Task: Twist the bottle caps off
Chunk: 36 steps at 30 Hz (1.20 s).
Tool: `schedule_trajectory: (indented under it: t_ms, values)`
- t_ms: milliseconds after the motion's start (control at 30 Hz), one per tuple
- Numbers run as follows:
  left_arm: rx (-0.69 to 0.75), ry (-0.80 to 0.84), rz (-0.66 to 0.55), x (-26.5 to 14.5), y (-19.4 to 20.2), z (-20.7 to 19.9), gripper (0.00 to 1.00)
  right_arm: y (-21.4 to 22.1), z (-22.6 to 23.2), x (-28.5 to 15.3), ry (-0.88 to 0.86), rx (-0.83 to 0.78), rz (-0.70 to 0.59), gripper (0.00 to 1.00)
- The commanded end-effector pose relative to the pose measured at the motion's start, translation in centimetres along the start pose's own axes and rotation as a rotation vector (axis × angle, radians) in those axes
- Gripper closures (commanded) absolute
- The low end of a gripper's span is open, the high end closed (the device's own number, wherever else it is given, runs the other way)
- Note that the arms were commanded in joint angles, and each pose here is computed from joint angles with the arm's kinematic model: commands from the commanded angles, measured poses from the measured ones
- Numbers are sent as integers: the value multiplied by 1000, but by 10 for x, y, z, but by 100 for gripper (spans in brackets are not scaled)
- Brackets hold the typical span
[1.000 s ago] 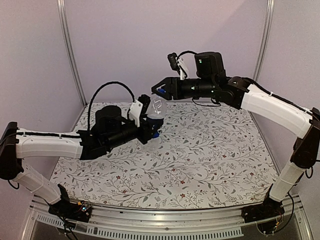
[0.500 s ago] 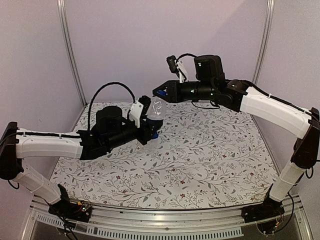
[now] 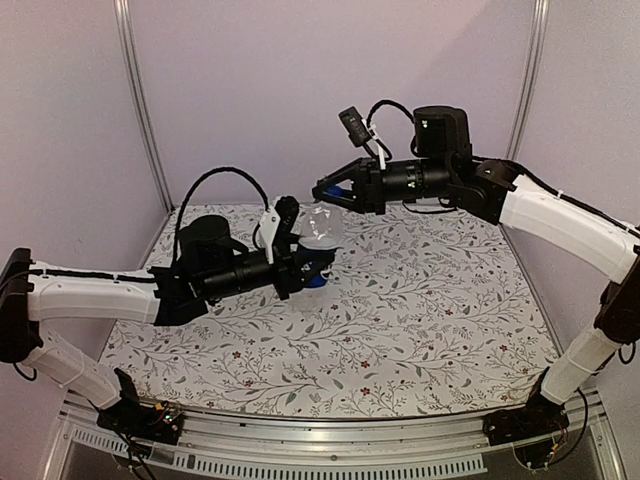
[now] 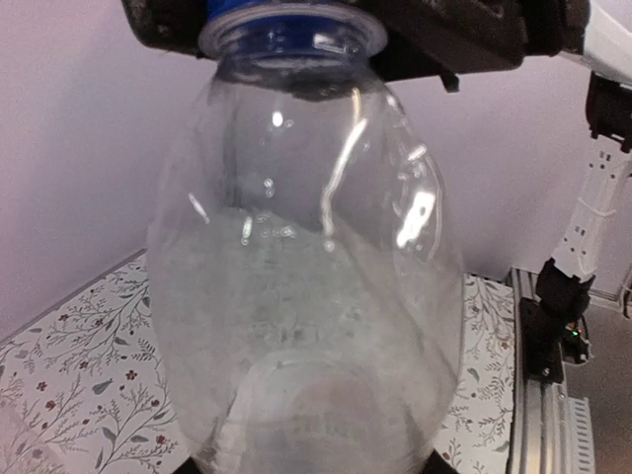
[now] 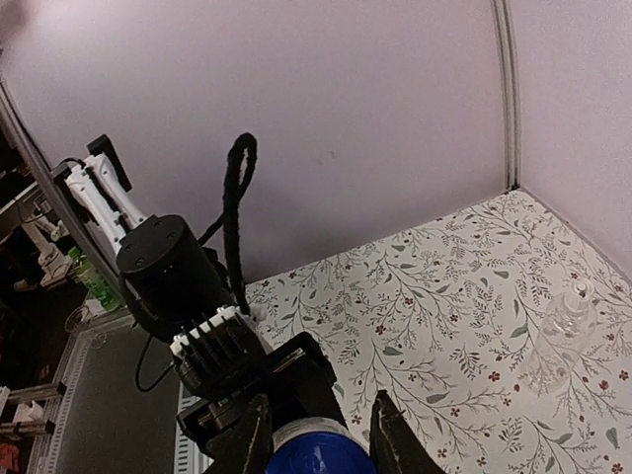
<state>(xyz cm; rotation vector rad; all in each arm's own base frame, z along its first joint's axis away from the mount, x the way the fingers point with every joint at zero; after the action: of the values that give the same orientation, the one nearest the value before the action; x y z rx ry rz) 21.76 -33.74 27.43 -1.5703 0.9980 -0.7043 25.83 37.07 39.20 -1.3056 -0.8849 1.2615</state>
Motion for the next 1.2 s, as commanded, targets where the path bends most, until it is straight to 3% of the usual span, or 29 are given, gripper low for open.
schedule_trajectory:
  t_ms: [0,300,467,567,700,767,900,1167]
  values:
    - [64,394,-61,-18,-11,-54,66,-21,30,-32,-301,-193,-91,83]
    - [59,533,-24,-20,-4,-68,66,-15,36,-47,-515,-246,-104,83]
    - [51,549,-16,-19,-3,-69,66,-13,31,-46,-531,-230,-96,80]
    - [38,458,-19,-13,-4,-60,67,-17,20,-40,-419,-194,-80,65]
    - [-12,189,19,6,-7,-29,67,-23,8,-38,-295,-105,-76,22]
    - [-15,121,29,10,-6,-21,67,-29,3,-40,-226,-63,-99,11]
    - [-16,77,16,9,-6,-17,67,-40,-7,-46,-78,10,-136,6]
    - [0,-51,9,10,-4,-7,66,-45,-21,-41,221,128,-132,7]
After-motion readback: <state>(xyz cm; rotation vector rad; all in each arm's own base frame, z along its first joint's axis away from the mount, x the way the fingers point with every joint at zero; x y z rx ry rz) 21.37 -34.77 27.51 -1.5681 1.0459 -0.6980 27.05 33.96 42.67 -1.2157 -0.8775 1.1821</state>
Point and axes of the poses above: each gripper's point midway between its finger pads, its own x axis out along the fingers, its own z axis along the line the jaws close on, y = z × x, the point moved 5 cm from there along -x, back along the fingers, and after that the axes turned 10 degrees about -x, right-handed, at the moved point
